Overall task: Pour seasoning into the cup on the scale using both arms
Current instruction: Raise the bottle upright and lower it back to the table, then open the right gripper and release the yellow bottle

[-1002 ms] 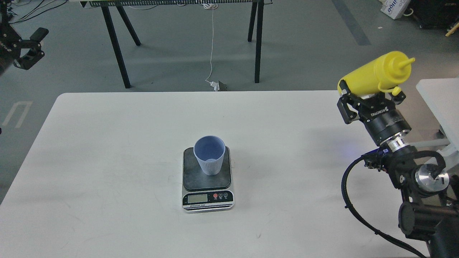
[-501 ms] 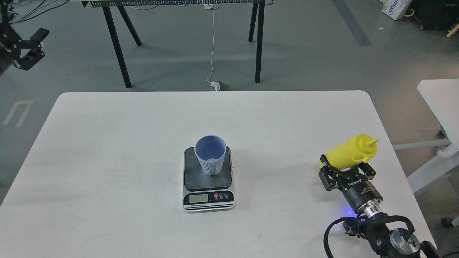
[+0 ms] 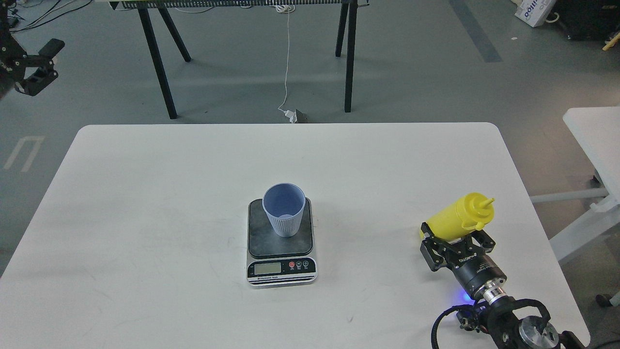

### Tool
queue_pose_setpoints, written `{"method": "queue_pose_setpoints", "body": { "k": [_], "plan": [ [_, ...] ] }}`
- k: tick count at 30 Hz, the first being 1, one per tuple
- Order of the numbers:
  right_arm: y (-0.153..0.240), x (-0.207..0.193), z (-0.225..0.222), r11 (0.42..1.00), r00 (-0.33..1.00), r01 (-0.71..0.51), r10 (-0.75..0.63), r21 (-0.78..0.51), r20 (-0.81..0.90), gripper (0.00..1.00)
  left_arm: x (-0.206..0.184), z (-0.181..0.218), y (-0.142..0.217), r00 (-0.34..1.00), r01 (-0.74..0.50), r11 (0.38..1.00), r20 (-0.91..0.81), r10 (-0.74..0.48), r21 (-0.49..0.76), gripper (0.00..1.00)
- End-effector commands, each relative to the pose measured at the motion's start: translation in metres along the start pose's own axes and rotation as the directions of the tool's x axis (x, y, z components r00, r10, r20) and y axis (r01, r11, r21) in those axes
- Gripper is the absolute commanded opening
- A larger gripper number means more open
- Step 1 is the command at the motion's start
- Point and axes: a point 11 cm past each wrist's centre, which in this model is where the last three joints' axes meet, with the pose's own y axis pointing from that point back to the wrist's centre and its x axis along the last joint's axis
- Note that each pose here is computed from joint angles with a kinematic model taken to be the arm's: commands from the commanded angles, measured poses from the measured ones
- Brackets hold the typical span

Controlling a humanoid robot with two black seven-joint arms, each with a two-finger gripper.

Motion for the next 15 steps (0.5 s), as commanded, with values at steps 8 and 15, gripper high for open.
{"method": "queue_pose_setpoints", "body": {
  "k": [8, 15],
  "plan": [
    [-0.0015, 0.0026, 0.0092, 0.999, 1.000, -0.010, 0.010, -0.033, -0.006, 0.66, 0.0016, 0.0011, 0.0012, 1.000, -0.002, 1.000, 0.005, 0.002, 0.001, 1.00],
    [-0.0019, -0.0004, 0.0089, 1.000, 1.000, 0.000, 0.000, -0.031, -0.006, 0.90, 0.0034, 0.0027, 0.0025, 1.000, -0.006, 1.000, 0.008, 0.006, 0.000, 1.00]
  ]
}}
